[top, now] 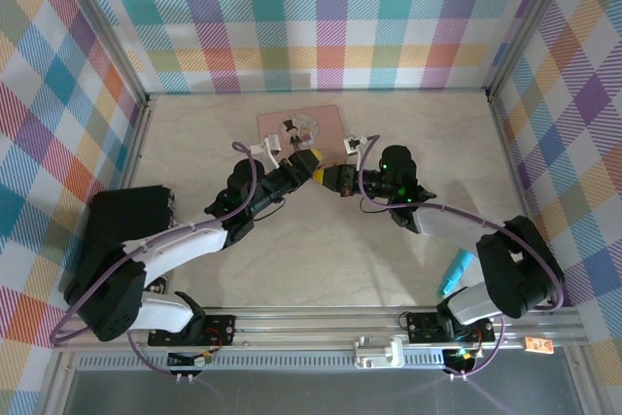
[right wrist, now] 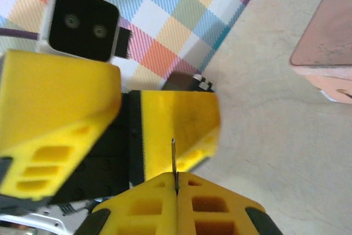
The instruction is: Unlock the padlock with the key
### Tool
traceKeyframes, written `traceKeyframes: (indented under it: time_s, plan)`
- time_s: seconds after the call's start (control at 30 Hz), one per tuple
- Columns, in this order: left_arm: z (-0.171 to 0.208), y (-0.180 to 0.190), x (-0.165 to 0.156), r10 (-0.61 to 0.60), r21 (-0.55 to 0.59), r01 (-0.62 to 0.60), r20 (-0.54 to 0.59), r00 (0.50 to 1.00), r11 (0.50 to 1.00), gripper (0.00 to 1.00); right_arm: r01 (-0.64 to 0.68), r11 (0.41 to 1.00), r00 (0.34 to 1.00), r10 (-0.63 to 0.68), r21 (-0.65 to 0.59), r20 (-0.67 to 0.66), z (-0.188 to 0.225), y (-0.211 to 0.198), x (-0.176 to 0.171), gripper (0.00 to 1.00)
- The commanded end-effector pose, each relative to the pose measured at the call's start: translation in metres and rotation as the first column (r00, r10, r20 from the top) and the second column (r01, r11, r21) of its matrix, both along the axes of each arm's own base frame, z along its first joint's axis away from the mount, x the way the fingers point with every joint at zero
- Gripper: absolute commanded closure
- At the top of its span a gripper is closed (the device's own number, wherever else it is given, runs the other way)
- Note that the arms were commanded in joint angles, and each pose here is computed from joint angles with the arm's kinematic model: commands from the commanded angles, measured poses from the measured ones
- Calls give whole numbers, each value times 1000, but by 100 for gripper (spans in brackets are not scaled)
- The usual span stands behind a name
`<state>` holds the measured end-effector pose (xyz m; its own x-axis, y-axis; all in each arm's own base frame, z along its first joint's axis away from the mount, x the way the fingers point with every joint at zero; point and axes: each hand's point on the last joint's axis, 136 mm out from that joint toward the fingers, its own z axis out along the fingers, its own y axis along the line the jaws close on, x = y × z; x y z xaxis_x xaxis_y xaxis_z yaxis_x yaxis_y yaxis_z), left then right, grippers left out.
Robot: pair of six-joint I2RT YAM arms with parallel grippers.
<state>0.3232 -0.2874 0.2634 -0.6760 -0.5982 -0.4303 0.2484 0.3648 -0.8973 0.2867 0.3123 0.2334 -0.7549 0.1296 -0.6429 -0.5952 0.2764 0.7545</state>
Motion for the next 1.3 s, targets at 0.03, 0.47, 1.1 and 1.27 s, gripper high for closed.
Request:
traceKeyframes:
  time_s: [0.03,0.47,1.1,1.27]
  plan:
    - [20,21,-4,63,154,-66,25,998,986,49,52,974,986,-14,-221,167,6,-16,-1,100]
    - [20,-6,8,18,149,0,-119,993,989,60,131,881,953,14,-455,302,13,-37,6,100]
    - [3,-31,5,-28,128,54,-198,980,990,66,102,886,948,52,-452,315,16,-20,6,100]
    - [-1,-37,3,-42,127,71,-212,976,989,69,102,887,946,54,-451,319,16,-19,7,100]
